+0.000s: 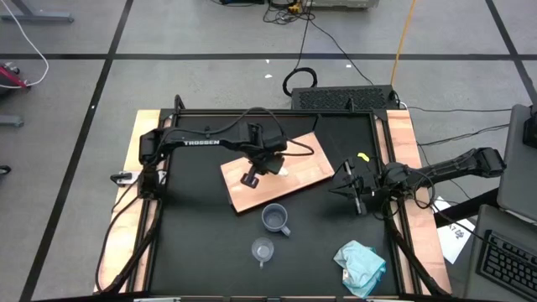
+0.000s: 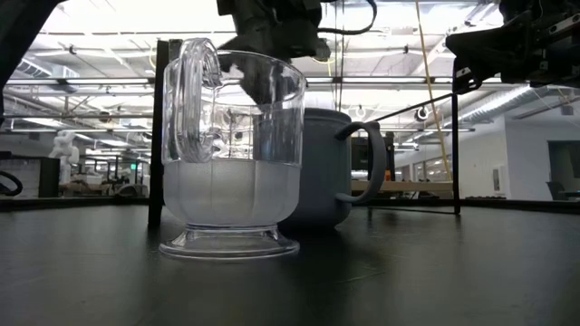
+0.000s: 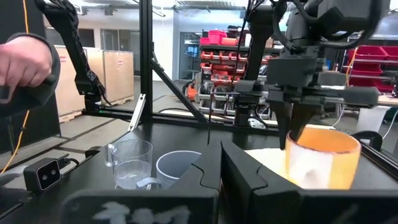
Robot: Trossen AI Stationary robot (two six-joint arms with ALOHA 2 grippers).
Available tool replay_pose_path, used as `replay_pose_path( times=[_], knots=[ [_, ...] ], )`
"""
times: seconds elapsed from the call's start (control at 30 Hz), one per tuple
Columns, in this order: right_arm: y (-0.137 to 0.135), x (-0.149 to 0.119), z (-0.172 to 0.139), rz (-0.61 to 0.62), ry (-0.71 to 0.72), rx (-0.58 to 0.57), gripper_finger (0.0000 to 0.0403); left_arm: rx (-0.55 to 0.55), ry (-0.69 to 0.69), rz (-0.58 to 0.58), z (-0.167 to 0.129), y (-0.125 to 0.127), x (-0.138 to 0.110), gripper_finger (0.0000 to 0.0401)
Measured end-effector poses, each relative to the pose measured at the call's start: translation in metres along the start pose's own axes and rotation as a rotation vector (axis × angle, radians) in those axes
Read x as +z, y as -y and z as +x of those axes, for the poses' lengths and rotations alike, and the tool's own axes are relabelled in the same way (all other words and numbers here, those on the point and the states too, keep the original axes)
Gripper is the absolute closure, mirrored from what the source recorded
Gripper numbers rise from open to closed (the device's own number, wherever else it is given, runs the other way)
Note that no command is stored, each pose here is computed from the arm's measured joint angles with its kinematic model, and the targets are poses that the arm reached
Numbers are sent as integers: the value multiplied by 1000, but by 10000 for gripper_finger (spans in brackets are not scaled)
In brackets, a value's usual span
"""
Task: Stack small to large cups/mugs on shelf
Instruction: Put the orange mug on the shelf
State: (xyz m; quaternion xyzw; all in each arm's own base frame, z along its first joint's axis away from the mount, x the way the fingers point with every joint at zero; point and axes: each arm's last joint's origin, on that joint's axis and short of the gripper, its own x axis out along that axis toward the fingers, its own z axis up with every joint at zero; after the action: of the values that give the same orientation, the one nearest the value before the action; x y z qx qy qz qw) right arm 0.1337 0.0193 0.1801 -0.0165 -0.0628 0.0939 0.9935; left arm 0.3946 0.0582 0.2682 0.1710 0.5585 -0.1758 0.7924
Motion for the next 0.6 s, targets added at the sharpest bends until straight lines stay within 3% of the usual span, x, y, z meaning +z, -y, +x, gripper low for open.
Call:
replay_pose_path(
  times=[0.23, 0.6],
  knots=[
    [0, 0, 0, 0, 0, -3, 403, -14, -6, 28, -22, 9, -5, 389],
    [0, 0, 0, 9, 0, -4, 403, -147, 28, 66, -31, 22, -7, 389]
  ],
)
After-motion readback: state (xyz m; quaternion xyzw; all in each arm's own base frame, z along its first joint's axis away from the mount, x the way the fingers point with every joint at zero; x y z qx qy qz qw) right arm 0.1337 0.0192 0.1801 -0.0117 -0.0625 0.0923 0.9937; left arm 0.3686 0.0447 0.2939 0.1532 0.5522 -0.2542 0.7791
